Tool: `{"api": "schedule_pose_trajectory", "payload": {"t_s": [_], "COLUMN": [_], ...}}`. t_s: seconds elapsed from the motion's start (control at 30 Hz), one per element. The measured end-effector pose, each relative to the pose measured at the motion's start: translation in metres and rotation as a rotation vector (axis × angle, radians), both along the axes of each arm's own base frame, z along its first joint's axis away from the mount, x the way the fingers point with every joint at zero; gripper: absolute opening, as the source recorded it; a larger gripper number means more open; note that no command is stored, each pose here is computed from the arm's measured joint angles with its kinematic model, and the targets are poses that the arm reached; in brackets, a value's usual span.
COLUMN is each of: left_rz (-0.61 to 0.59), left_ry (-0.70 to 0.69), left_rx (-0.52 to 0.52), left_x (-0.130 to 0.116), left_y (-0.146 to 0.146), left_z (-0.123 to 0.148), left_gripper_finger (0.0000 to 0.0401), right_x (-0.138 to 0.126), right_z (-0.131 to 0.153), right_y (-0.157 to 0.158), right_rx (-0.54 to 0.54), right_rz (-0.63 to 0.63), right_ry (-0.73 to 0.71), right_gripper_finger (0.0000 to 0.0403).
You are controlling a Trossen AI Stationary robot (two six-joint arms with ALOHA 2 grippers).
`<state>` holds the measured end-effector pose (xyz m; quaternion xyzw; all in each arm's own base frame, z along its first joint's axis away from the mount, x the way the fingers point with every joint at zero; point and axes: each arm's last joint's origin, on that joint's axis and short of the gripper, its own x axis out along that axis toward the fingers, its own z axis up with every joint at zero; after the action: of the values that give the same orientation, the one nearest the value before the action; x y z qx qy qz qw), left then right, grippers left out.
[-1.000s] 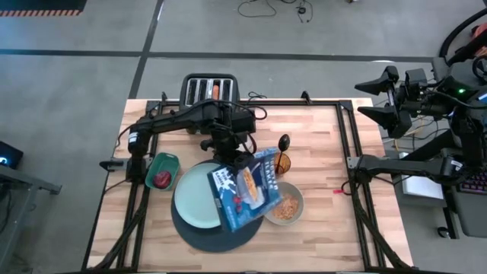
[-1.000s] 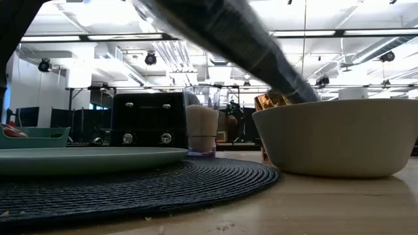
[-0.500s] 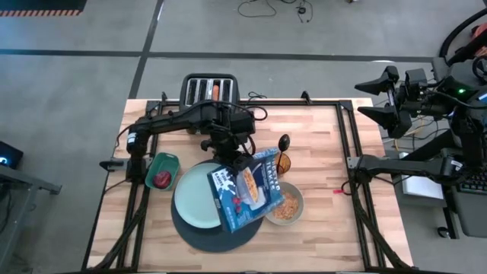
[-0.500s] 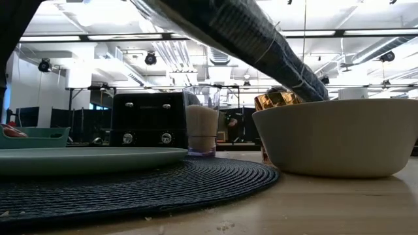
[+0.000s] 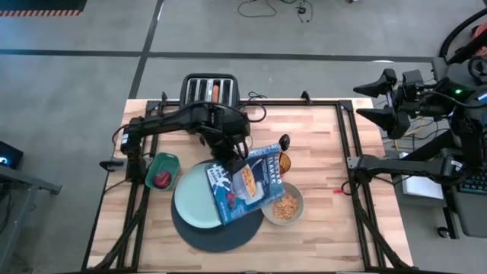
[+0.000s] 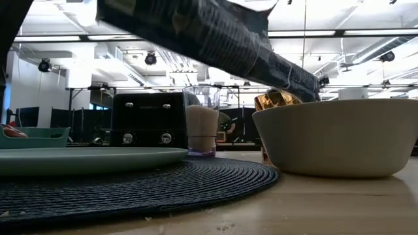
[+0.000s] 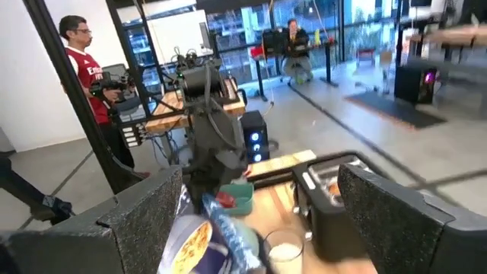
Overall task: Arrange a breakfast setting
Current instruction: Pour the cereal into the gray bowl
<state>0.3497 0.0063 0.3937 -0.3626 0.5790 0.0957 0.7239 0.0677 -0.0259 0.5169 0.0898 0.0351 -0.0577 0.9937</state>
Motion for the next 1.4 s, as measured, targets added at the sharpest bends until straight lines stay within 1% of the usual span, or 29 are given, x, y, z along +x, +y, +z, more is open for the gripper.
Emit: {"api": "schedule_pose_trajectory", "payload": {"t_s": [0.13, 0.23, 0.33, 0.43, 0.57, 0.63, 0.83, 0.93, 1.0, 1.03, 1.1, 1.13, 1.2, 1.27, 1.4], "left_rz": [-0.04, -0.078, -0.122, -0.158, -0.178, -0.182, -0.179, -0.171, -0.17, -0.171, -0.175, -0.176, -0.18, -0.191, -0.199], "left_ry": [-0.054, -0.1, -0.136, -0.157, -0.173, -0.177, -0.187, -0.206, -0.208, -0.206, -0.207, -0.212, -0.228, -0.237, -0.245], "left_rx": [0.111, 0.214, 0.313, 0.382, 0.434, 0.447, 0.455, 0.472, 0.471, 0.471, 0.469, 0.469, 0.478, 0.503, 0.56], "left_x": [-0.002, -0.002, -0.003, -0.002, -0.002, -0.003, -0.003, -0.001, -0.001, -0.001, -0.001, -0.001, 0.0, 0.001, 0.001], "left_y": [-0.004, -0.006, -0.008, -0.009, -0.011, -0.012, -0.012, -0.012, -0.013, -0.014, -0.016, -0.017, -0.019, -0.022, -0.028], "left_z": [0.005, 0.009, 0.013, 0.014, 0.016, 0.017, 0.018, 0.019, 0.019, 0.019, 0.019, 0.019, 0.02, 0.021, 0.021], "left_gripper_finger": [0.0094, 0.0094, 0.0094, 0.0094, 0.0093, 0.0093, 0.0093, 0.0093, 0.0093, 0.0093, 0.0093, 0.0093, 0.0093, 0.0093, 0.0093], "right_x": [0.007, 0.031, 0.054, 0.068, 0.087, 0.096, 0.123, 0.133, 0.138, 0.141, 0.145, 0.144, 0.144, 0.143, 0.147], "right_z": [-0.016, -0.036, -0.055, -0.067, -0.093, -0.109, -0.148, -0.156, -0.164, -0.165, -0.167, -0.167, -0.161, -0.159, -0.158], "right_y": [-0.004, -0.018, -0.029, -0.035, -0.039, -0.038, -0.034, -0.03, -0.028, -0.027, -0.027, -0.027, -0.026, -0.025, -0.023], "right_rx": [0.09, 0.165, 0.226, 0.265, 0.34, 0.382, 0.452, 0.402, 0.391, 0.378, 0.351, 0.333, 0.275, 0.226, 0.194], "right_rz": [-0.004, 0.0, 0.05, 0.133, 0.232, 0.254, 0.294, 0.279, 0.266, 0.258, 0.217, 0.2, 0.182, 0.161, 0.166], "right_ry": [0.077, 0.174, 0.249, 0.253, 0.319, 0.377, 0.504, 0.523, 0.556, 0.55, 0.556, 0.563, 0.532, 0.524, 0.504], "right_gripper_finger": [0.0343, 0.0343, 0.0343, 0.0343, 0.034, 0.0334, 0.0325, 0.0325, 0.0325, 0.0325, 0.0325, 0.0325, 0.0325, 0.0325, 0.0325]}}
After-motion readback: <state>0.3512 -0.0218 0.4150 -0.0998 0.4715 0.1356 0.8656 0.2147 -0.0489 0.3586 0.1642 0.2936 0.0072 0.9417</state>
